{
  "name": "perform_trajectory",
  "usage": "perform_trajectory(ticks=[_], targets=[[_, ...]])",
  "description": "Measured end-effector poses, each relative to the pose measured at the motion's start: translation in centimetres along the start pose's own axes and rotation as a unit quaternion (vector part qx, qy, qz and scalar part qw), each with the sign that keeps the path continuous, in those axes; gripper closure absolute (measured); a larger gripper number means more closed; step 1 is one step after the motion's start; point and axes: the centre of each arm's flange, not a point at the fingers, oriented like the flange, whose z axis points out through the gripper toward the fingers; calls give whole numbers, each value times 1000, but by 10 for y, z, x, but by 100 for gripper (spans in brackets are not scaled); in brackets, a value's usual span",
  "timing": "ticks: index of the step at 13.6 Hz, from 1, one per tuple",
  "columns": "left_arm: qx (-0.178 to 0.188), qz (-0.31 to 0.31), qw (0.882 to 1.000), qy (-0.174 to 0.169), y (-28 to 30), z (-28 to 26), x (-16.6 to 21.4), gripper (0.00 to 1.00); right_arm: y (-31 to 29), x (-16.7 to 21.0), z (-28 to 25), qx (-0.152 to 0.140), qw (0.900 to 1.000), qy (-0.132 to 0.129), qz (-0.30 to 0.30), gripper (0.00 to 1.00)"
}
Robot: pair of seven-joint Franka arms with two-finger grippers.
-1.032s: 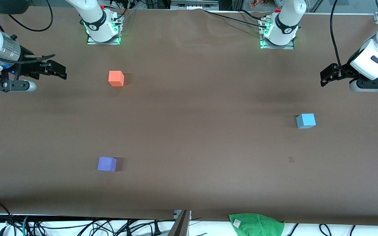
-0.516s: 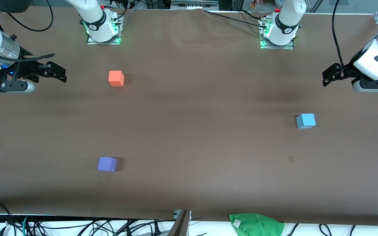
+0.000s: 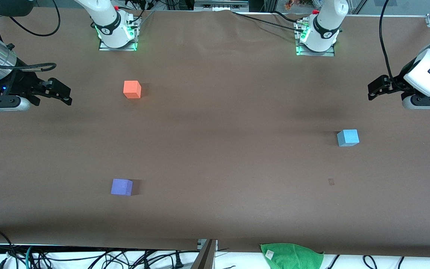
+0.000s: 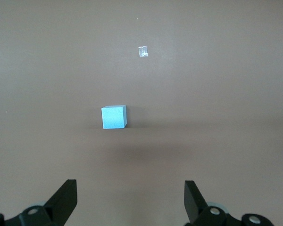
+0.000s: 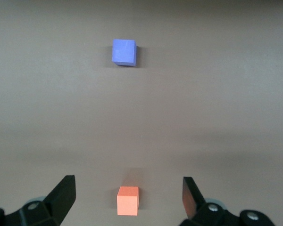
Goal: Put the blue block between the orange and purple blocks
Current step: 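Reach the left gripper down over the light-blue cube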
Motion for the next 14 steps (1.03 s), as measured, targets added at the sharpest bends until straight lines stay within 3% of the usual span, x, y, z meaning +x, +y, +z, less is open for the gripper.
perform_trajectory(ticks=[2, 6, 10, 14], targets=[[1, 0, 1000, -12, 1, 10, 5, 0, 0, 0, 0, 0, 1000, 0, 0, 0], [6, 2, 996, -87, 5, 84, 33, 0, 0, 0, 0, 0, 1000, 0, 0, 0], [1, -23, 996, -88, -26, 192, 89, 0, 0, 0, 0, 0, 1000, 1, 0, 0], [-6, -49, 994, -100, -68, 273, 96, 0, 4, 1, 0, 0, 1000, 1, 3, 0]])
